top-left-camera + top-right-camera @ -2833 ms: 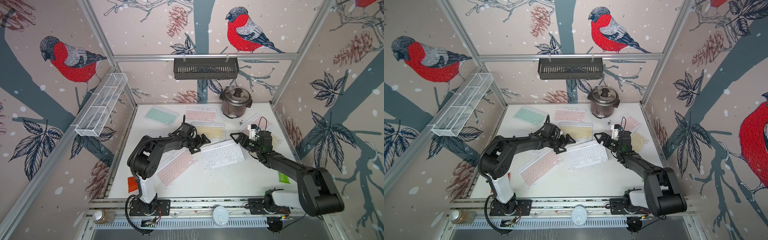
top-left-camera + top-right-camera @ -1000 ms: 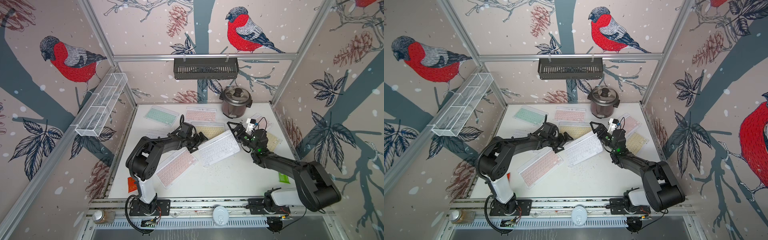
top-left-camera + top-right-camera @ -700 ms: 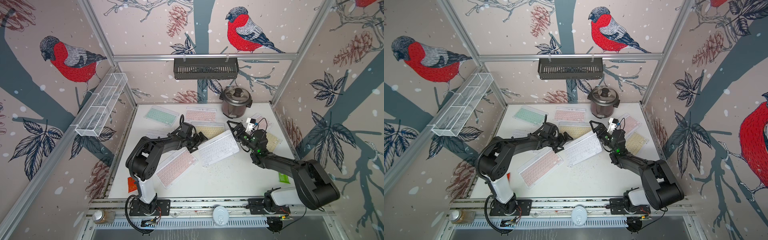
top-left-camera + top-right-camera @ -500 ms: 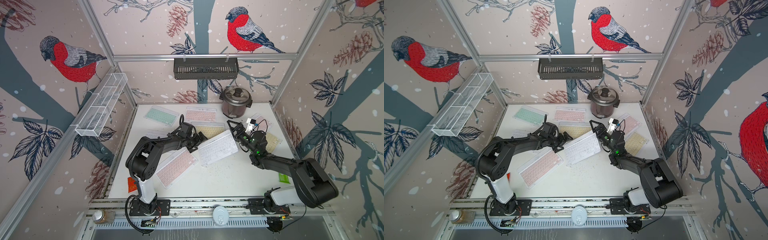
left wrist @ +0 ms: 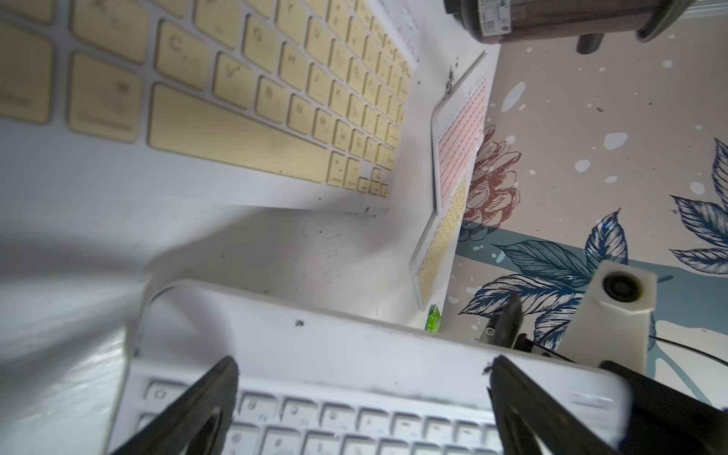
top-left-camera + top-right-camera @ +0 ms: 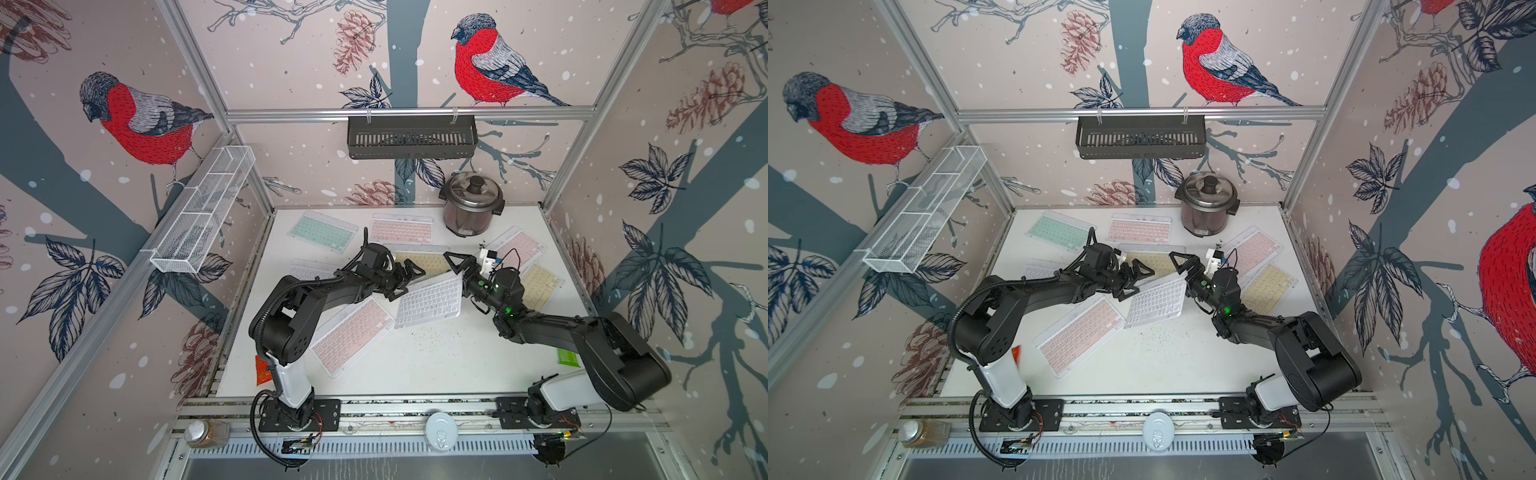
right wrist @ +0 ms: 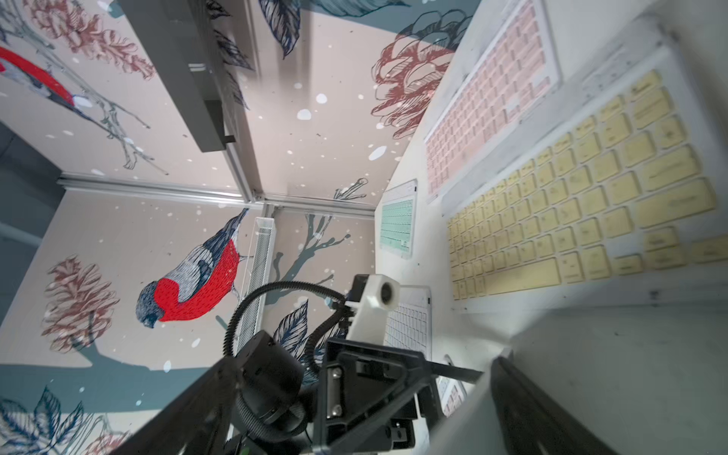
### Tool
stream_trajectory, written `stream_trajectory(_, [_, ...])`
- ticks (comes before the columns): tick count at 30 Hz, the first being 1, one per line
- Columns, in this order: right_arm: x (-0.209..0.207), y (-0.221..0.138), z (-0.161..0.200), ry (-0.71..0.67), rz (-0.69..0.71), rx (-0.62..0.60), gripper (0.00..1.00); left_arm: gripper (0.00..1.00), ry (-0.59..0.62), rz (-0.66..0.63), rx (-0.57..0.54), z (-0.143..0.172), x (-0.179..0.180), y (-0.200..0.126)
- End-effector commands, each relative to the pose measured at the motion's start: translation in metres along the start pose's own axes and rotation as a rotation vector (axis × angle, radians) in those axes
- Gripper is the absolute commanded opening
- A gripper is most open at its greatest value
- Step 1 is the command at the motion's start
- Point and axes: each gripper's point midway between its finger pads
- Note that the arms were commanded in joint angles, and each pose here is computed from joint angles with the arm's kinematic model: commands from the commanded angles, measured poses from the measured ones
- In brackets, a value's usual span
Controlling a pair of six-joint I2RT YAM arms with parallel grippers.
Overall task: Stack the numeric keypads
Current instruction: Pick up the numeric keypad from the center of the board.
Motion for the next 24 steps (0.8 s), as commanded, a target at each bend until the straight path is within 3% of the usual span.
stream_trajectory(1, [-0.005,-0.003,0.006,0.002,0.061,0.036,1.0,0.98,0.026,0.073,0.022,0.002,-0.018,-0.001])
stream_trajectory(15, [-0.029,-0.02,0.019,-0.134,0.328,0.17,1.0,0.98,0.02,0.067,0.025,0.003,-0.012,0.0])
stream_trajectory(24, [-0.02,-0.034,0.023,-0.282,0.396,0.283,0.74,0.99,0.015,0.063,0.025,0.004,-0.007,0.001])
Point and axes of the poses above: each gripper's point midway between its finger pads, its own y axis out along the fingers, its own x axis along the line the jaws close on, z = x × y, and after that the axes turned 7 degrees about -y, right-handed
